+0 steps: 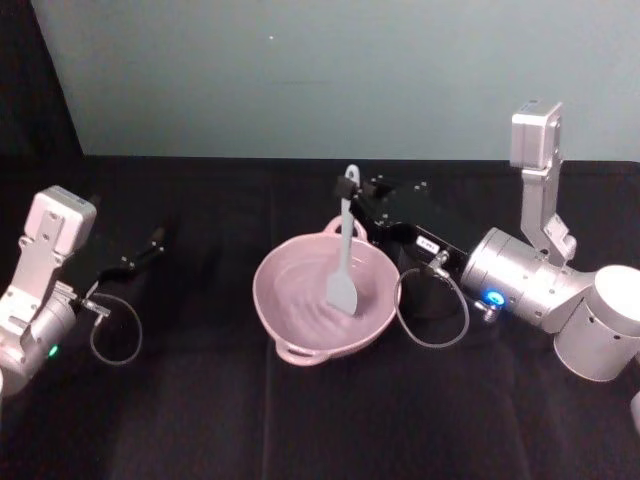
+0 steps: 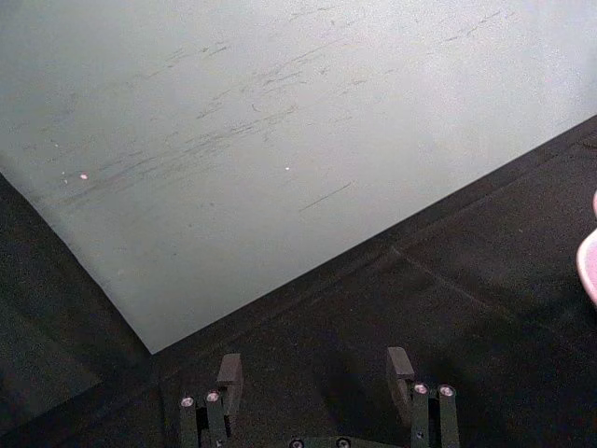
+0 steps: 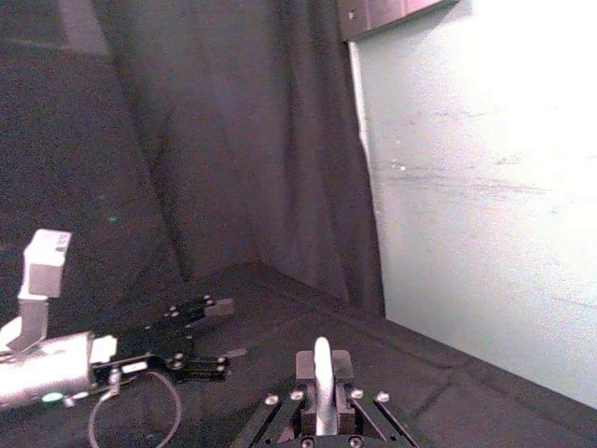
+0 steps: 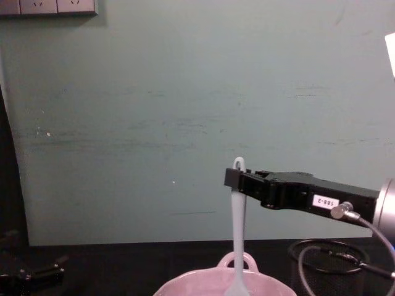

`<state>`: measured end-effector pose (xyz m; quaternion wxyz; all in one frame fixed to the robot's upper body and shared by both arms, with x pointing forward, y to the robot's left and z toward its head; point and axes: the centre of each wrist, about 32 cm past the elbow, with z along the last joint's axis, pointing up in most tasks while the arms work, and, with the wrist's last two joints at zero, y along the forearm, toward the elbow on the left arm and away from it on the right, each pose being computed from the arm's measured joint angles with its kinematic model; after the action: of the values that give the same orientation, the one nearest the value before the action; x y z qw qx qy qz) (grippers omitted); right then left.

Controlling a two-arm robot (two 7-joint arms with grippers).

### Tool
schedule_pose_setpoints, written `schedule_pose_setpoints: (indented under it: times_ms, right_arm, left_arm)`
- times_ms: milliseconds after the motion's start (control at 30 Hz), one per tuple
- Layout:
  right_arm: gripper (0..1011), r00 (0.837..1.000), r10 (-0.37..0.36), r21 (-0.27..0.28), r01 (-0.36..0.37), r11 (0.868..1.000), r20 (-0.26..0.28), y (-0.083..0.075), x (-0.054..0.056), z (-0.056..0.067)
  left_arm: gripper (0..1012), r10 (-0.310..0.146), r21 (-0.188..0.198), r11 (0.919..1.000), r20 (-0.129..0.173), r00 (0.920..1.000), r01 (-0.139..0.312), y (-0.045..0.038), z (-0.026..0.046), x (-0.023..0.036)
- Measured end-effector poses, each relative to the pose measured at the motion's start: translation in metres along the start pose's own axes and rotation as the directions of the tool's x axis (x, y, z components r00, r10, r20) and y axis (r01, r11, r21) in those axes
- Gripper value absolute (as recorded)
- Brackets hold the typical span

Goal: Use the one hand to pick up the spoon and stir the clear water in the bowl.

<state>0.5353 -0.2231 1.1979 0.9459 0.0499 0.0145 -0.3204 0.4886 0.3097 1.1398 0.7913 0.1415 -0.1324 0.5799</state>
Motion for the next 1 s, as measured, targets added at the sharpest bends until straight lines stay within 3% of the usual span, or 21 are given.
schedule_pose_setpoints:
  times_ms: [267,500,733,1000]
  right_arm:
    - [116,0.998,0.058,0.000,-0.058,0.998,-0.005,0.014,-0.014,-0.001]
    - [116,0.996,0.093,0.006,-0.093,0.996,-0.008,0.032,-0.016,0.000]
    - [116,0.996,0.091,0.010,-0.091,0.996,-0.014,0.050,-0.004,-0.002]
    - [116,0.998,0.054,0.017,-0.053,0.998,-0.022,0.055,0.013,-0.004]
  left_arm:
    - [1011,0.000,0.000,1.0000,0.000,1.0000,0.000,0.0000,0.0000,0.0000]
    - [1011,0.000,0.000,1.0000,0.000,1.0000,0.000,0.0000,0.0000,0.0000]
    - [1011,0.000,0.000,1.0000,0.000,1.0000,0.000,0.0000,0.0000,0.0000]
    - [1011,0.000,0.000,1.0000,0.000,1.0000,0.000,0.0000,0.0000,0.0000]
